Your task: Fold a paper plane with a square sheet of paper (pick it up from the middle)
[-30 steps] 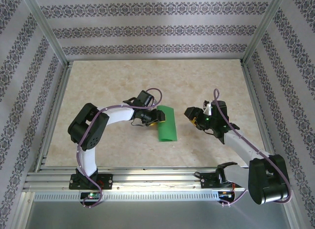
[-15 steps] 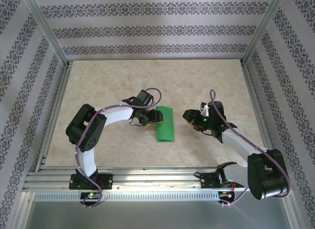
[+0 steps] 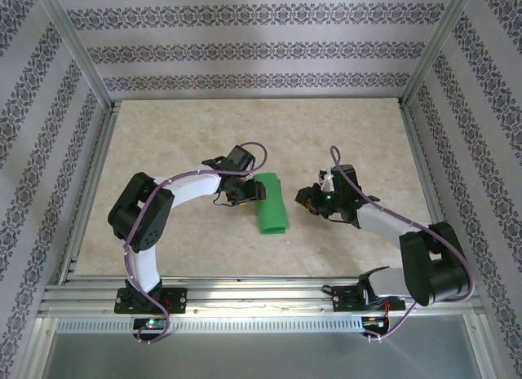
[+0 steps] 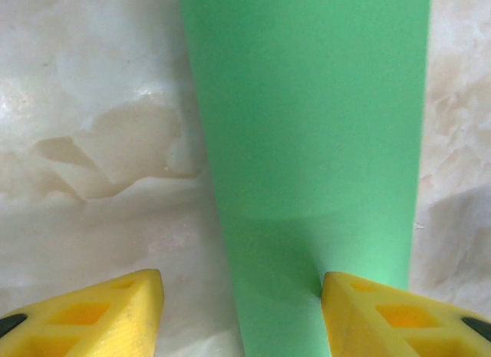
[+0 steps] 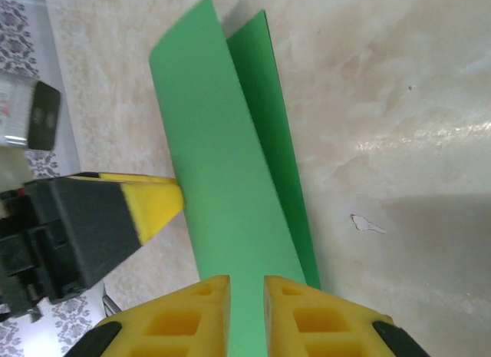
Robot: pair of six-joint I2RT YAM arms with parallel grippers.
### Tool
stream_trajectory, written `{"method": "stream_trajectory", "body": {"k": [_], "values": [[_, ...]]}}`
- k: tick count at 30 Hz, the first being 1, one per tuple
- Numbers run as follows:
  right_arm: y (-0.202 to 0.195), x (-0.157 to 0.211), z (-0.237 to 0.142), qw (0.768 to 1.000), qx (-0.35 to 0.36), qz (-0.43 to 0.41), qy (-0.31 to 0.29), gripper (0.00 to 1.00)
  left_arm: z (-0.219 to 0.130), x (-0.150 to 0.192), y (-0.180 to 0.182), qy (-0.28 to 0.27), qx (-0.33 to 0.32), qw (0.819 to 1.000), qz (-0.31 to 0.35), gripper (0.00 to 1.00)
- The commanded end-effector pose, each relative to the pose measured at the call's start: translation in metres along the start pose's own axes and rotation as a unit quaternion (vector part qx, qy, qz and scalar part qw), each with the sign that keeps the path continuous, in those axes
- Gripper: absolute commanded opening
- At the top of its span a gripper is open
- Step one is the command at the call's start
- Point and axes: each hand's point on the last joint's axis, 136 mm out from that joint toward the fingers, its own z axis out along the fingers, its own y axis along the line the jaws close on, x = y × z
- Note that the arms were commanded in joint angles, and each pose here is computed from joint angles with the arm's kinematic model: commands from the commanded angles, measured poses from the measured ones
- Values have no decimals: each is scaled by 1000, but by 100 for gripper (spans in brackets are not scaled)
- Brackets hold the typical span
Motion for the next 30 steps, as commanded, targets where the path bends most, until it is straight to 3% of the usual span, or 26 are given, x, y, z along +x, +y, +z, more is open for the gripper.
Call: {"method": "stream_trajectory", "body": {"k": [1, 11, 30], "values": [[14, 3, 8, 999, -13, -28, 20, 19, -1, 4, 3, 20, -10, 1000, 15, 57], [15, 10, 29, 998, -3, -32, 45, 18, 6, 11, 9, 57, -29, 997, 39, 56], [5, 26, 62, 994, 12, -30, 107, 14, 14, 7, 16, 46, -45, 998, 3, 57]]}}
